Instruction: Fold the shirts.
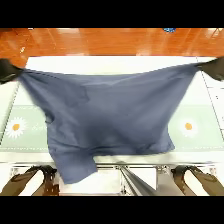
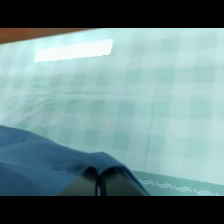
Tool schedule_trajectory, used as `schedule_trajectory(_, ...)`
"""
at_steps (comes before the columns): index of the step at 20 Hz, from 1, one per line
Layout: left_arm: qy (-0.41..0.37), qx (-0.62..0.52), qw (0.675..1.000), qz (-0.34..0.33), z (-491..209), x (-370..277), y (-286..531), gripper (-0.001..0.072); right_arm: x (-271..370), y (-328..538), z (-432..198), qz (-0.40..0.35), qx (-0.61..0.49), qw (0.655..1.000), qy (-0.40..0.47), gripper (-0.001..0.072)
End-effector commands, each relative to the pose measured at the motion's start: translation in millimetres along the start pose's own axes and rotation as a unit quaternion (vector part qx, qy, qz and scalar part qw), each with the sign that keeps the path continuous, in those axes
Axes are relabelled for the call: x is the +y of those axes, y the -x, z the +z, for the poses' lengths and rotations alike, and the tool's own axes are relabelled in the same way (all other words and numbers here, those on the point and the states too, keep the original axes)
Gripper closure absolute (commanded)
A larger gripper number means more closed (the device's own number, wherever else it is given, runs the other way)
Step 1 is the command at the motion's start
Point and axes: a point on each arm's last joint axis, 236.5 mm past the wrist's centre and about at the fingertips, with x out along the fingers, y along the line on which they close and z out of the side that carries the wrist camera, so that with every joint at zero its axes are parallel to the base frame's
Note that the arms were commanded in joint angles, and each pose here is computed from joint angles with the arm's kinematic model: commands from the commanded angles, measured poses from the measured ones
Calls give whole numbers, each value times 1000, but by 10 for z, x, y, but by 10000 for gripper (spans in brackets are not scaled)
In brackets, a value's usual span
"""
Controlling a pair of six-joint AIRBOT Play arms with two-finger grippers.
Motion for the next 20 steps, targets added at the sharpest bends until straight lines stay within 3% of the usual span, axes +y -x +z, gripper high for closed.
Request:
schedule_trajectory(1, 69, 36, 996, -45, 1, 277, -1104, 684, -780, -1098, 13, -21, 24, 998, -62, 690)
schedule_trajectory(4, 119, 52, 990, -53, 107, 499, -1732, 684, -1270, -1749, 0, -26, 63, 992, -110, 690)
schedule_trajectory(9, 140, 98, 983, -63, -16, 563, -2222, 684, -1431, -2325, -15, -1, 121, 982, -146, 690)
schedule_trajectory(13, 139, 133, 979, -68, -163, 596, -2153, 684, -1442, -2281, -70, 7, 142, 978, -154, 689)
schedule_trajectory(16, 88, 210, 970, -83, -506, 649, -1939, 684, -1353, -1970, -340, 33, 217, 966, -139, 689)
schedule_trajectory(20, 102, 304, 942, -97, -985, 734, -1675, 684, -1625, -1651, -751, -27, 292, 949, -119, 689)
